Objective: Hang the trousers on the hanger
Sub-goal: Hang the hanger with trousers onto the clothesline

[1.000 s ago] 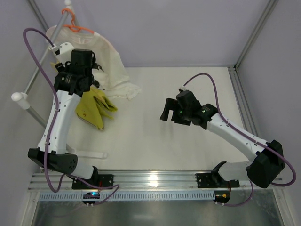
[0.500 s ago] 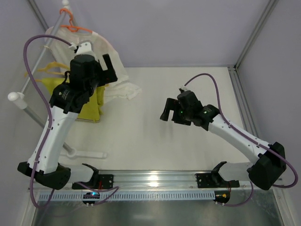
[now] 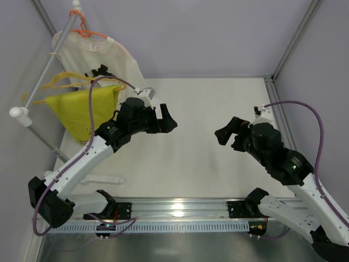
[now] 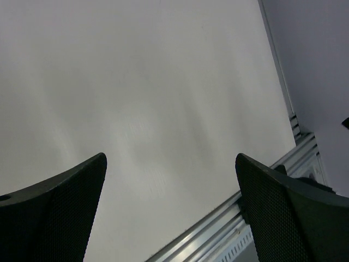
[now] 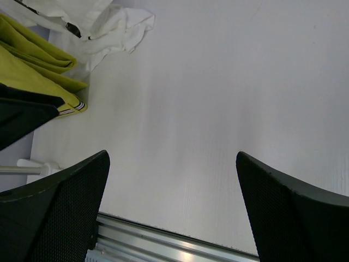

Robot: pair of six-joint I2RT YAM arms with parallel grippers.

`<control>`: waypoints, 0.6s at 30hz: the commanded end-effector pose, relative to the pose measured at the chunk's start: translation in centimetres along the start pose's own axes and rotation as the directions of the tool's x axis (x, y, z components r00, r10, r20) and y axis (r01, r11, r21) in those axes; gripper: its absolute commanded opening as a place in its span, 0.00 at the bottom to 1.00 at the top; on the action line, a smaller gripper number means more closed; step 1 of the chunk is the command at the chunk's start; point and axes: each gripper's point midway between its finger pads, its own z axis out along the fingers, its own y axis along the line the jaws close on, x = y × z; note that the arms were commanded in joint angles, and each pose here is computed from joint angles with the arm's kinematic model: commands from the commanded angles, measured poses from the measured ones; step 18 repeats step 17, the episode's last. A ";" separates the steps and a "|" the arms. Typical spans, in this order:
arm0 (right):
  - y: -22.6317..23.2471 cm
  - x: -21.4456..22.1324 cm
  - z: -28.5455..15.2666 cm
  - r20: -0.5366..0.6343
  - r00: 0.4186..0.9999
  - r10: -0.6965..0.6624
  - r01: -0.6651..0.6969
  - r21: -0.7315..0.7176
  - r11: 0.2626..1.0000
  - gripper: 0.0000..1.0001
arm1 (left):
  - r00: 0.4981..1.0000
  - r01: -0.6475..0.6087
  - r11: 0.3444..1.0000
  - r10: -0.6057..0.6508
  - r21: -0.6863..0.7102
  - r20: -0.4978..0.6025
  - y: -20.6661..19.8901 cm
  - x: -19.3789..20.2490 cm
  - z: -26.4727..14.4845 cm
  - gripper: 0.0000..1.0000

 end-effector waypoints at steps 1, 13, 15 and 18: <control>-2.1 -0.5 -1.3 0.047 0.999 -0.028 0.025 0.063 0.998 1.00 | 0.995 0.056 0.972 -0.073 0.229 0.066 -4.1 0.2 -2.3 1.00; -2.5 0.2 -3.4 0.109 0.994 -0.022 0.027 -0.046 0.999 1.00 | 0.994 -0.017 0.981 -0.003 0.192 0.105 -1.5 3.1 -4.5 1.00; -2.7 0.3 -3.3 0.115 0.993 -0.023 0.029 -0.043 0.999 0.99 | 0.994 -0.014 0.978 -0.009 0.210 0.106 -1.8 3.1 -4.5 1.00; -2.9 -0.1 -3.4 0.129 0.991 -0.038 0.042 -0.031 0.999 1.00 | 0.995 -0.006 0.976 -0.016 0.217 0.103 -1.7 3.4 -4.3 1.00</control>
